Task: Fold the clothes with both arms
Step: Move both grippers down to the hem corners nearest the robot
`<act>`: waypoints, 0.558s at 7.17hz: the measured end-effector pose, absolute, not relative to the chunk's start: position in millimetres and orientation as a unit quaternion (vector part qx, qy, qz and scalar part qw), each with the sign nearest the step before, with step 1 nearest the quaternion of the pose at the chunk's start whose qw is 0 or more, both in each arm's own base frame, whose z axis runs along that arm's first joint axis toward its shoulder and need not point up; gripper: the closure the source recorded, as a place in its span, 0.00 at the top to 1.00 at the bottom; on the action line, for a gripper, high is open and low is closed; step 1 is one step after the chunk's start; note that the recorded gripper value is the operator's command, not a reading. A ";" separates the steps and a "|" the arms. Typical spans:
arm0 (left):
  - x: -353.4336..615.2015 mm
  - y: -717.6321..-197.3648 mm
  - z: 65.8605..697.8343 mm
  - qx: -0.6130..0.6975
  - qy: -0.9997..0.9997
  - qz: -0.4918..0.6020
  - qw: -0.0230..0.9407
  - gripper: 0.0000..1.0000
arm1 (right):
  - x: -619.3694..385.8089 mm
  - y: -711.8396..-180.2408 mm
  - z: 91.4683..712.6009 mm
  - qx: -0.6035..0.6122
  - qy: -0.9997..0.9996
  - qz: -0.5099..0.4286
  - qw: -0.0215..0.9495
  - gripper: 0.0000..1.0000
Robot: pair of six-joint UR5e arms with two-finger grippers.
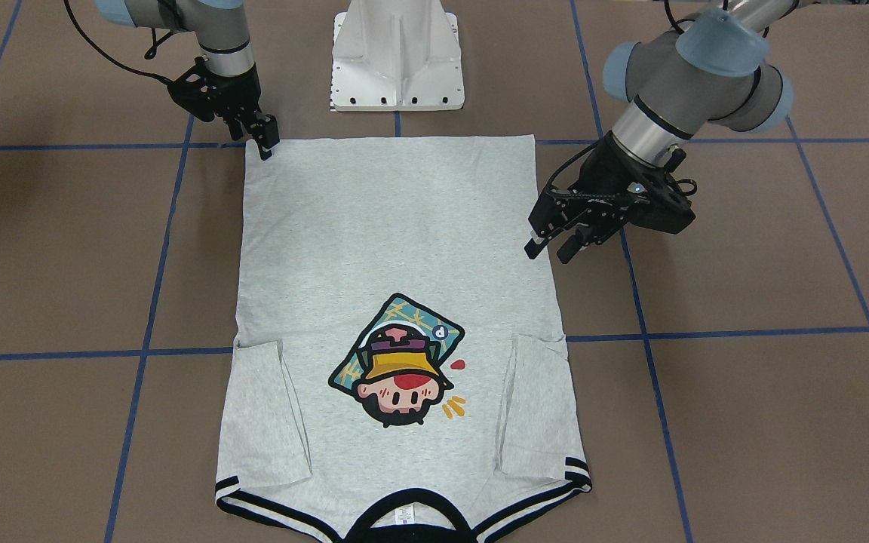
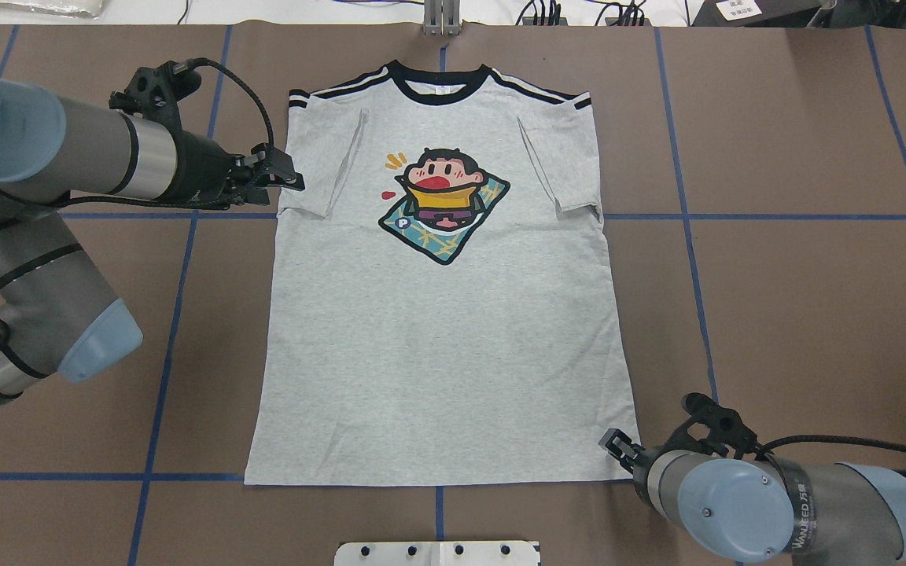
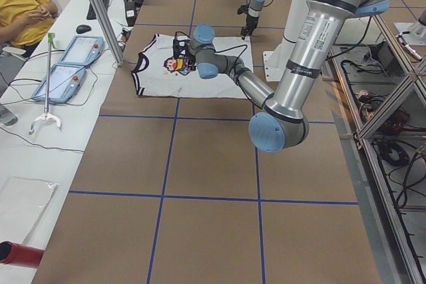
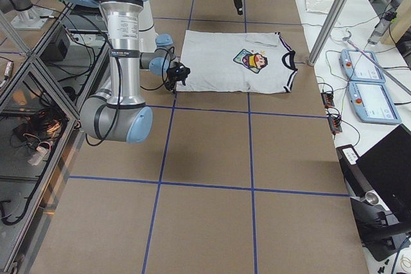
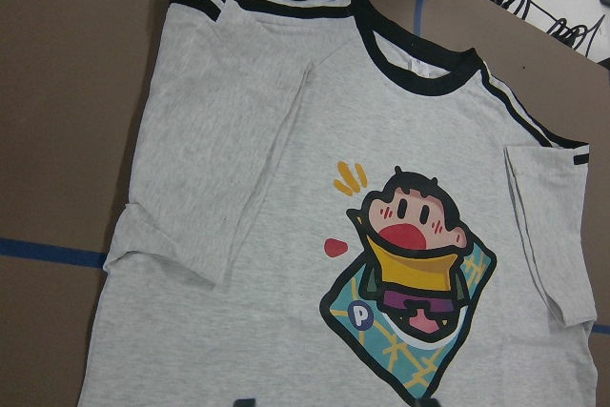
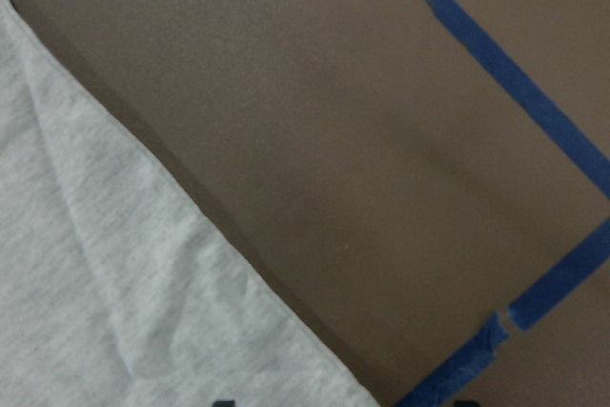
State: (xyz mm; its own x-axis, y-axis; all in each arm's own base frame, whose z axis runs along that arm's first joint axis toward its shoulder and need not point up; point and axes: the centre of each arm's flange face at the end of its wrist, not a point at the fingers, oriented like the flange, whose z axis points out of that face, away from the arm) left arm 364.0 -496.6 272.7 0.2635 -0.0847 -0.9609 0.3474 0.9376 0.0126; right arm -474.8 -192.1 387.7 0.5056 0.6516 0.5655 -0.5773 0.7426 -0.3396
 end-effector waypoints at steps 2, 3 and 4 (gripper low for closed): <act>366.2 -497.3 276.4 0.109 0.589 -0.138 0.789 0.65 | -475.1 -187.4 384.6 -0.060 -0.350 0.360 0.863 0.00; 367.3 -497.2 277.7 0.109 0.588 -0.138 0.790 0.65 | -474.4 -187.4 383.1 -0.061 -0.351 0.361 0.862 0.00; 367.9 -497.2 278.4 0.108 0.587 -0.138 0.790 0.65 | -473.7 -187.7 381.9 -0.061 -0.352 0.362 0.861 0.00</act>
